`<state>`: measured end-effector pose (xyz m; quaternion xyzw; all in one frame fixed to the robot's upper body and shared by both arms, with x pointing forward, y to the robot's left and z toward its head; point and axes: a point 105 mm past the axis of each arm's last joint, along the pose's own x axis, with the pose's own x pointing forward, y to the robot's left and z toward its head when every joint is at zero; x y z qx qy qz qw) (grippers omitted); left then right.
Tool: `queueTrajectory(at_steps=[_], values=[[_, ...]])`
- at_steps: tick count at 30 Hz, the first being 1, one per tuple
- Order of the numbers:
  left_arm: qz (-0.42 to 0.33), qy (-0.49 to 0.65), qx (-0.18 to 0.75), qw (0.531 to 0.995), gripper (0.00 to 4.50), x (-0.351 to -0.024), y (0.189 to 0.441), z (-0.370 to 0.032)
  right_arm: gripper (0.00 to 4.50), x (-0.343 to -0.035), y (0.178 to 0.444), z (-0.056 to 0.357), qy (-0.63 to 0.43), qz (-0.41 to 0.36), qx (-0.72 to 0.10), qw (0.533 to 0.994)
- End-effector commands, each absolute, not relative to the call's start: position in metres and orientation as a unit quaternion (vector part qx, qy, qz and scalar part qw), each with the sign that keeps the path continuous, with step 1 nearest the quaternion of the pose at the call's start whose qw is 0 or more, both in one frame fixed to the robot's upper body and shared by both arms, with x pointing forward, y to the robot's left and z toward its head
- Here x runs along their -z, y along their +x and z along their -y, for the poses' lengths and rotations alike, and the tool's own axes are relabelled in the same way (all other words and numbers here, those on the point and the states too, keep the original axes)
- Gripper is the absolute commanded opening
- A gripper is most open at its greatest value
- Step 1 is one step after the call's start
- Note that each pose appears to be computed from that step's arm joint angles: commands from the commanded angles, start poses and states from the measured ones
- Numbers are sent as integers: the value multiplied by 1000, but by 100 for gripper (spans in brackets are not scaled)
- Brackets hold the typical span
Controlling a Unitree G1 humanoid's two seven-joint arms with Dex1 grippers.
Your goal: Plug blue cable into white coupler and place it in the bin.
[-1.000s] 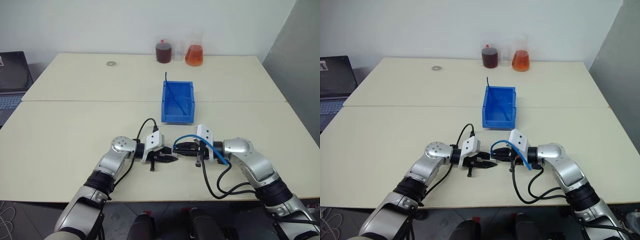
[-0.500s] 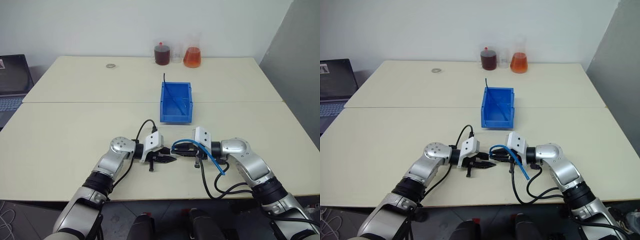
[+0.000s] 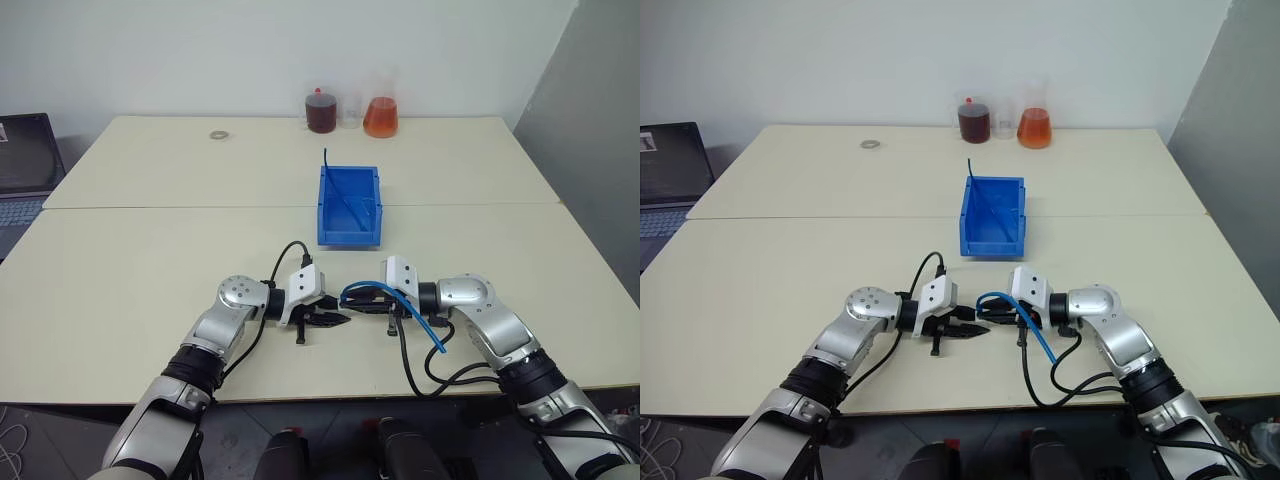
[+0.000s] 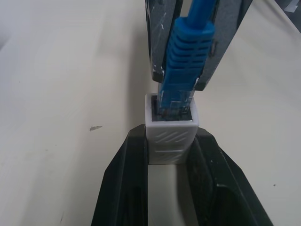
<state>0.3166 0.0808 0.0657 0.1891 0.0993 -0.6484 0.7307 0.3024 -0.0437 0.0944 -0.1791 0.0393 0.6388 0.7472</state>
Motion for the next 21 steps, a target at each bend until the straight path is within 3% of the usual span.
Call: queueTrajectory(at_steps=[1,12,16,18,19,21], values=[[-65,197,649,732,78,-84,322,-80,21,-35,296,67,-203,-162,-624,737],[-64,198,647,733,78,-83,321,-80,21,-32,299,65,-208,-167,-629,731],[-62,192,645,737,78,-86,321,-81,21,-44,306,65,-178,-156,-616,751],[-55,186,646,738,149,-93,320,-83,21,-57,310,65,-158,-142,-607,766],[-51,186,645,739,151,-97,320,-85,21,-66,311,65,-145,-134,-601,774],[-38,181,629,755,207,-111,321,-91,21,-87,313,66,-117,-115,-589,791]])
